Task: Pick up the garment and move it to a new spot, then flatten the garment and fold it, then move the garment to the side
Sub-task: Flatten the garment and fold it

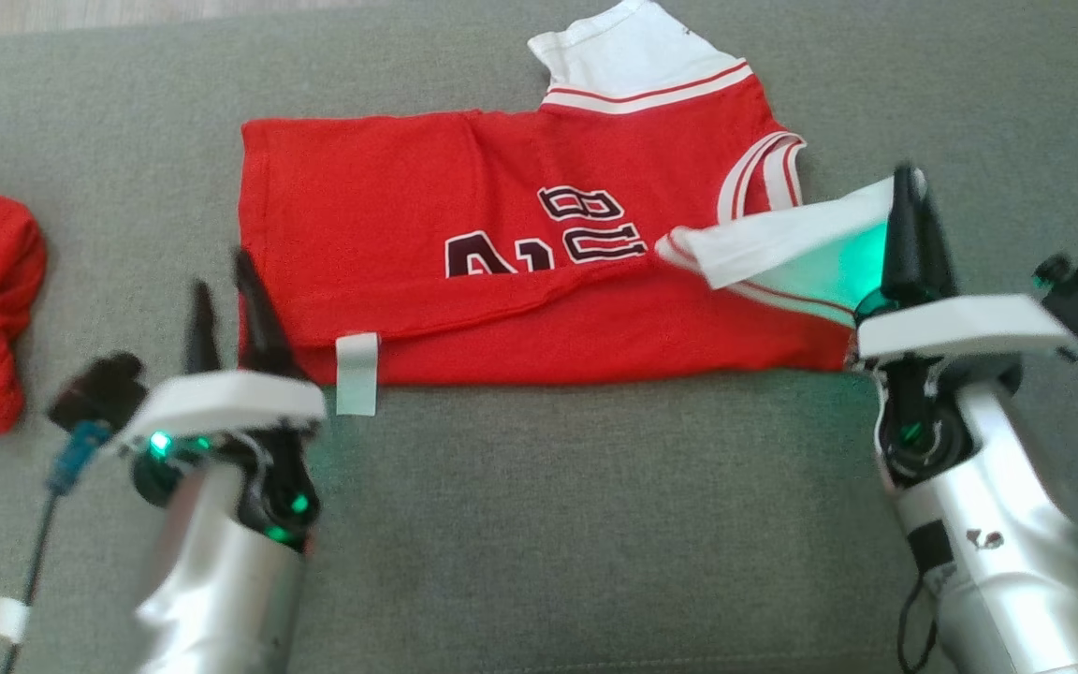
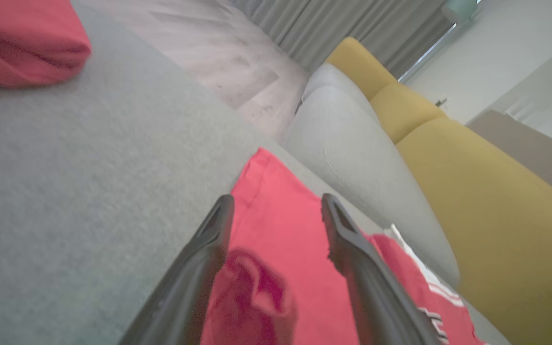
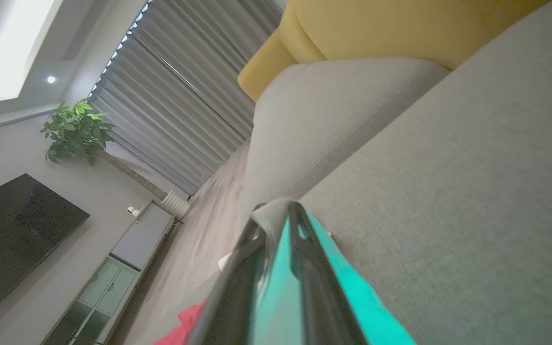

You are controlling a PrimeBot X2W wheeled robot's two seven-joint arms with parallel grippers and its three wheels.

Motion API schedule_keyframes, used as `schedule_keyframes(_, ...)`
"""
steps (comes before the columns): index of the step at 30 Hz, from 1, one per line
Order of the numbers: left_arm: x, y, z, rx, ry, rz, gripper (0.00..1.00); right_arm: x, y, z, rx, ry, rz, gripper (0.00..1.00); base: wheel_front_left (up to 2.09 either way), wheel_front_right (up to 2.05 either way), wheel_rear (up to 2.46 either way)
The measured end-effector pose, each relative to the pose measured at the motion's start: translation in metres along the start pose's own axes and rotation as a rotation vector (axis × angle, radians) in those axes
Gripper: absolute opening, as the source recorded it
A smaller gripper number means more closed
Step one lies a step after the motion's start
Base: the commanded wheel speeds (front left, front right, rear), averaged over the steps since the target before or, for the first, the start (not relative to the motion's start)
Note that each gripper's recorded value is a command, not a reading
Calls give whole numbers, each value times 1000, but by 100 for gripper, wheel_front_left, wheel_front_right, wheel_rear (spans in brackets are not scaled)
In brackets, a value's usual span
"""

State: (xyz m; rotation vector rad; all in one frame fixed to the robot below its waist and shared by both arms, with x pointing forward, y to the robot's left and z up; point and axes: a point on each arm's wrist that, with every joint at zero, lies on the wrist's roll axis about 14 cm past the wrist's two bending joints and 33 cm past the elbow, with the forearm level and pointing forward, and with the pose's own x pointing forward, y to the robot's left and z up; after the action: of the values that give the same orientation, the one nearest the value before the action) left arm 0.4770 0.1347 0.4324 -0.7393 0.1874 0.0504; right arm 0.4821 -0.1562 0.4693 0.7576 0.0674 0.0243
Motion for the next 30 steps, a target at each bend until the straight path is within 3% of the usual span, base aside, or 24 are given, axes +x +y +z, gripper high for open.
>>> schedule_keyframes(2,4,-2,21,2,-64,-3,100,5,10,11,-24,-35,33,100,0,0,0)
schedule_keyframes(7,1,-15,40,142,-131,-52,100,4,26,31,-97,-101,90,100,0,0,0)
schedule_keyframes(13,-40,17,-3,418,-12,6,100,-28,14,12,-403,-35,101,100,0,0,0)
schedule_keyframes(17,-60,25,-12,548,17,12,100,-53,3,1,-523,5,81,100,0,0,0)
schedule_keyframes(23,-91,37,-22,636,48,29,100,-84,-16,-12,-593,62,34,100,0,0,0)
schedule_keyframes(30,-119,52,-32,638,85,56,100,-105,-22,-25,-585,102,16,100,0,0,0)
